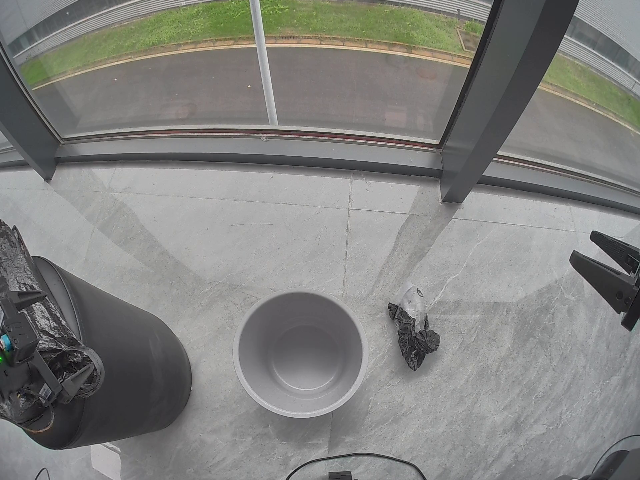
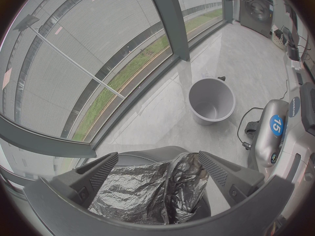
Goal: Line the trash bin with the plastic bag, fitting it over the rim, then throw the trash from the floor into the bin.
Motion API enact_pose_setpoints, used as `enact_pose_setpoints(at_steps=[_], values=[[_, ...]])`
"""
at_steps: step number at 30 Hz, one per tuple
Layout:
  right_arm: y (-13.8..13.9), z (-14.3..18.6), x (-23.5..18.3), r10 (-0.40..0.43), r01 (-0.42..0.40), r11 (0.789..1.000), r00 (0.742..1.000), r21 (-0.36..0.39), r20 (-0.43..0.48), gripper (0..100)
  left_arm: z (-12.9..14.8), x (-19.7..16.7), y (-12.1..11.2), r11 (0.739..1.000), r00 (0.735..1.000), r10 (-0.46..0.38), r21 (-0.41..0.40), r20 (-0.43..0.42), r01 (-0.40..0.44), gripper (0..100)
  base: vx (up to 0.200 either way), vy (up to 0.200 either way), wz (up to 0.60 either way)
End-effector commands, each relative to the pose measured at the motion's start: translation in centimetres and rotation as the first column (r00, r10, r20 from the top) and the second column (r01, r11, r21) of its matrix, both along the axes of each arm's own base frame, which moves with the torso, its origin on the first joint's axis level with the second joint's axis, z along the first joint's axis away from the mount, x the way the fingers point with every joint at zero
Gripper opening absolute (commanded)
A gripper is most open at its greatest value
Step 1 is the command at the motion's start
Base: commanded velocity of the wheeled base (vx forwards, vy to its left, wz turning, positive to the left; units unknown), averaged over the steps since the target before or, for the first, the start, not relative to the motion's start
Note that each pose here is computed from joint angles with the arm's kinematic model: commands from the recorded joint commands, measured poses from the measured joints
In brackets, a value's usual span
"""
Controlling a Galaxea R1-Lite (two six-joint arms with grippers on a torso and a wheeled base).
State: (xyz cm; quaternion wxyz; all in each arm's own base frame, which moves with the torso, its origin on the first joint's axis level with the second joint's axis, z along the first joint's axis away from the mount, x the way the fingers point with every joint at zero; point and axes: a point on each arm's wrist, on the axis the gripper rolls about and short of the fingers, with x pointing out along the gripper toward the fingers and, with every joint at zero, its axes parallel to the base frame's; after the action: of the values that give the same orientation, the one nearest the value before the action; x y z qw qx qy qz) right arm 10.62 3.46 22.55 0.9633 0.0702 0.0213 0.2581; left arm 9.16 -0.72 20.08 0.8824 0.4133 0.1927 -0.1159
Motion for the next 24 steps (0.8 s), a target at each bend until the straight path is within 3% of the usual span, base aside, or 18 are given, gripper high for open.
enact_pose_setpoints(at_steps=[1, 12, 24], values=[[0.0, -0.1, 0.0, 0.002, -0.002, 1.0, 1.0, -0.003, -0.005, 100, 0.1, 0.7, 0.2, 0.999, 0.999, 0.031, 0.01, -0.013, -0.031, 100, 0.0, 0.0, 0.0], [0.1, -0.3, 0.2, 0.004, -0.004, 1.0, 1.0, -0.006, -0.017, 100, -0.3, 0.8, 1.5, 0.986, 0.989, 0.142, 0.088, -0.03, -0.139, 100, 0.0, 0.0, 0.0], [0.1, -0.5, 0.3, 0.004, -0.004, 1.0, 1.0, -0.007, -0.028, 100, -1.8, 1.7, 1.6, 0.987, 0.983, 0.14, 0.099, -0.119, -0.129, 100, 0.0, 0.0, 0.0]])
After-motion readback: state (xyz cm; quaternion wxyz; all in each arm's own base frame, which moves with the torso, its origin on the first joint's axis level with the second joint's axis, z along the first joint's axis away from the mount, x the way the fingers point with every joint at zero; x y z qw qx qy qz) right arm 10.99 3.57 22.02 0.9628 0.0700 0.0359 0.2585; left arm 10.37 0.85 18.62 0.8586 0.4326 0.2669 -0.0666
